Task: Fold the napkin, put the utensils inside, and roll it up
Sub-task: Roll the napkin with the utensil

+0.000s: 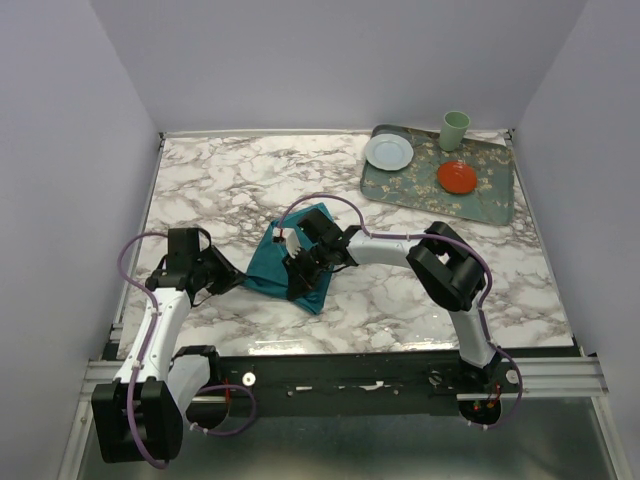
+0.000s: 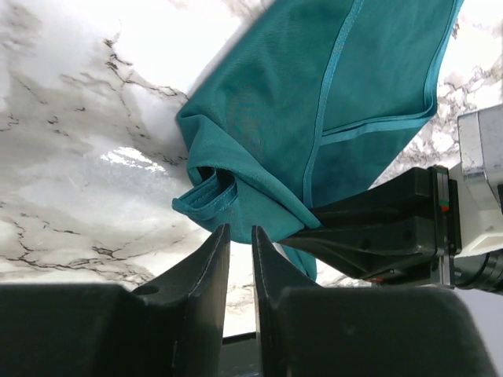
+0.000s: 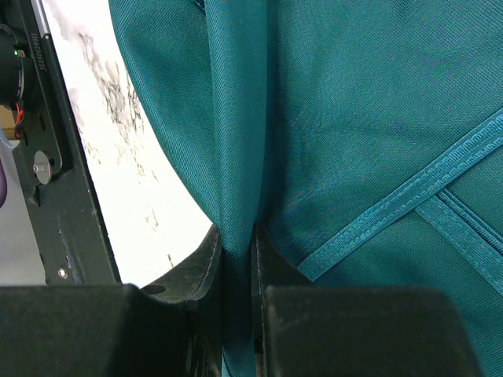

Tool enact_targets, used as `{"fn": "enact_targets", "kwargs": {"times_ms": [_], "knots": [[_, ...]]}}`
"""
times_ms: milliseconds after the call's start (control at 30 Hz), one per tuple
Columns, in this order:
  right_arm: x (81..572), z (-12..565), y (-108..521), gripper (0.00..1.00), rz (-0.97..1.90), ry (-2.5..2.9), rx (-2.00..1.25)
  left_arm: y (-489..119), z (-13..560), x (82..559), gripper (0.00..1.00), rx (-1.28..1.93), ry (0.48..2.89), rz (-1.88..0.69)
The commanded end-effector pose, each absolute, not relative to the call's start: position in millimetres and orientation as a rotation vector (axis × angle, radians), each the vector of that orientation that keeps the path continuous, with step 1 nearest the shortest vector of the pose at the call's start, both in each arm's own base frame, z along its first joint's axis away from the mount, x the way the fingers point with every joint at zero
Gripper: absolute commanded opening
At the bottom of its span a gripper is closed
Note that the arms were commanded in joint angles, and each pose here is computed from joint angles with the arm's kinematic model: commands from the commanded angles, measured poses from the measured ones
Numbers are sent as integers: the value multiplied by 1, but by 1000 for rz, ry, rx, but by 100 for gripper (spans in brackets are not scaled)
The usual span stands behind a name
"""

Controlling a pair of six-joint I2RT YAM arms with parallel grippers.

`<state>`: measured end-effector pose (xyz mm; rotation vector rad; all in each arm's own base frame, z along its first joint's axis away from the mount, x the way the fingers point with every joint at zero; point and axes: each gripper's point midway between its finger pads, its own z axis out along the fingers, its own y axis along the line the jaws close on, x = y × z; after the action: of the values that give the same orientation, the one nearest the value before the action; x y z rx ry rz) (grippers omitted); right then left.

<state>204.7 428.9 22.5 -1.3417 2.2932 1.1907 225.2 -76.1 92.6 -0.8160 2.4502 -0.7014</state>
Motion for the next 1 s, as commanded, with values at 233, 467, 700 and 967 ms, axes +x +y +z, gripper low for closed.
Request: {"fn": "enact_targets", "kwargs": {"times_ms": [233,467,700,967], "knots": [[193,-16,400,7,1071,2451,-1374,-60,90,225,25,-856,2433,-576],[193,-15,400,7,1072,2450,-1373,-62,84,230,27,-866,2447,-582],[192,-17,400,7,1076,2452,-1378,-71,79,237,26,-825,2467,-606],[192,-17,399,6,1078,2452,-1380,-79,76,242,23,-785,2464,-617]]}}
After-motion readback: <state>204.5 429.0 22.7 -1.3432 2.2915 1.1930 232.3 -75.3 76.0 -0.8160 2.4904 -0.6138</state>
